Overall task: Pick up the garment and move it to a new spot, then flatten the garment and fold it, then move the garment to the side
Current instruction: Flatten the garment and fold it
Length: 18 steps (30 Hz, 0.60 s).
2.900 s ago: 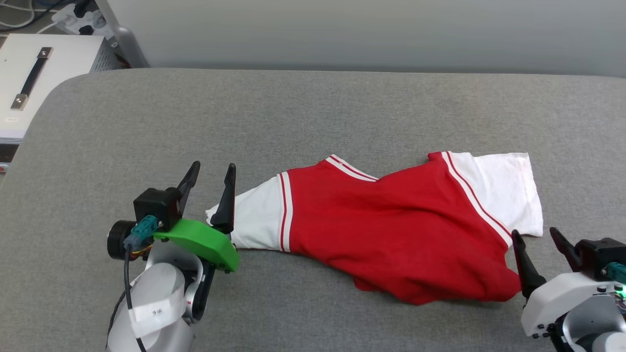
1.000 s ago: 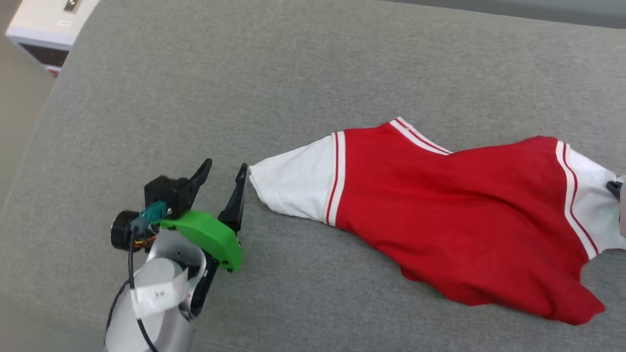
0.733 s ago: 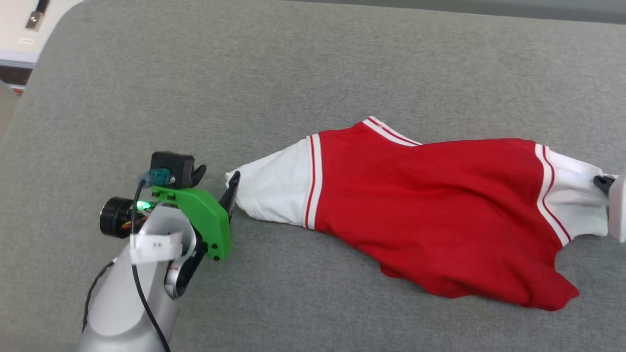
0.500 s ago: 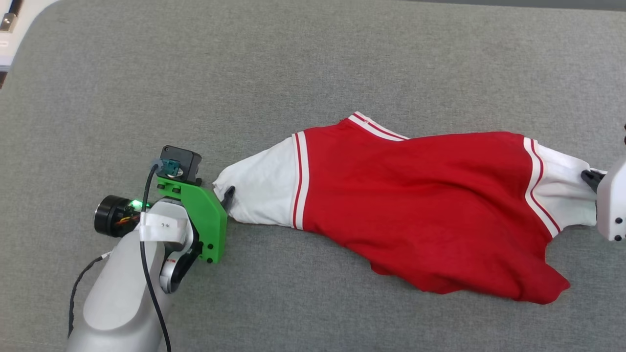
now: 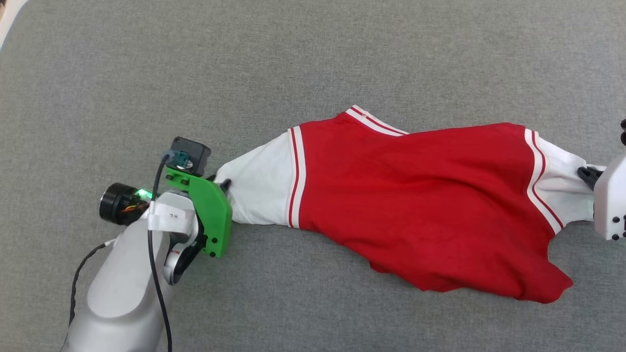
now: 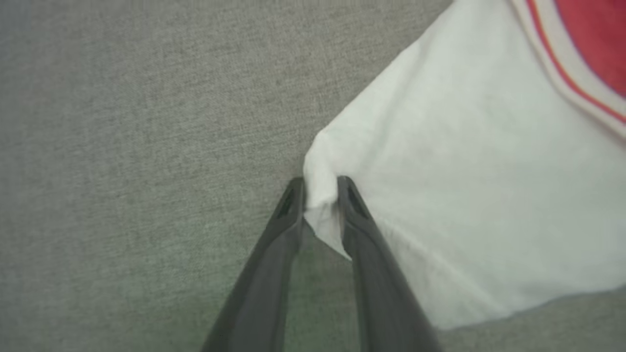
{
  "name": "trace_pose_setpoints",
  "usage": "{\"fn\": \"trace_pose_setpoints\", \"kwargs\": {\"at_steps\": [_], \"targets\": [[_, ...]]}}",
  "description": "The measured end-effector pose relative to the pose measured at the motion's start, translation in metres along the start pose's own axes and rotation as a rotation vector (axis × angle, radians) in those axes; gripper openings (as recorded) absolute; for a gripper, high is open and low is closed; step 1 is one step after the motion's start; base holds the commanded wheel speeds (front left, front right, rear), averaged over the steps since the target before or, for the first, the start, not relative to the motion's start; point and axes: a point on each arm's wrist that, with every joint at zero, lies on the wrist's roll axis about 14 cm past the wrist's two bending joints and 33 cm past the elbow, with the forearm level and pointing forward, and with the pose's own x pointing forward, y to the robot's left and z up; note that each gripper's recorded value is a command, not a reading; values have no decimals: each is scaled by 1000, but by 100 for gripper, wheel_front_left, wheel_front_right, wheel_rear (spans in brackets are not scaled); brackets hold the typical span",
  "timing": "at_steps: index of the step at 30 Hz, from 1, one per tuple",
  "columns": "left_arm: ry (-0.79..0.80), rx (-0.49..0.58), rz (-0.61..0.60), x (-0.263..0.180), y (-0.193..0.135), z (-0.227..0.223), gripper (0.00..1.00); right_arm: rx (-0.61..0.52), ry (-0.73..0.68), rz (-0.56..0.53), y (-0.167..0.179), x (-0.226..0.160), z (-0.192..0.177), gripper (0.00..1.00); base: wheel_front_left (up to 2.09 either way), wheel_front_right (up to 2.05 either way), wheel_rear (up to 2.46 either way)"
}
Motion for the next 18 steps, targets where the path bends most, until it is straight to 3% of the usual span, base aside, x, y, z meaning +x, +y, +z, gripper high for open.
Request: {"fn": "trace_pose_setpoints", "kwargs": {"at_steps": [6, 18], "targets": [[-64, 6, -11, -3, -1, 8, 0, -9, -30, -2, 1, -5, 7, 0, 0, 0, 0], [-472, 12, 107, -60, 30, 90, 0, -48, -313, -70, -12, -56, 66, 0, 0, 0, 0]]}}
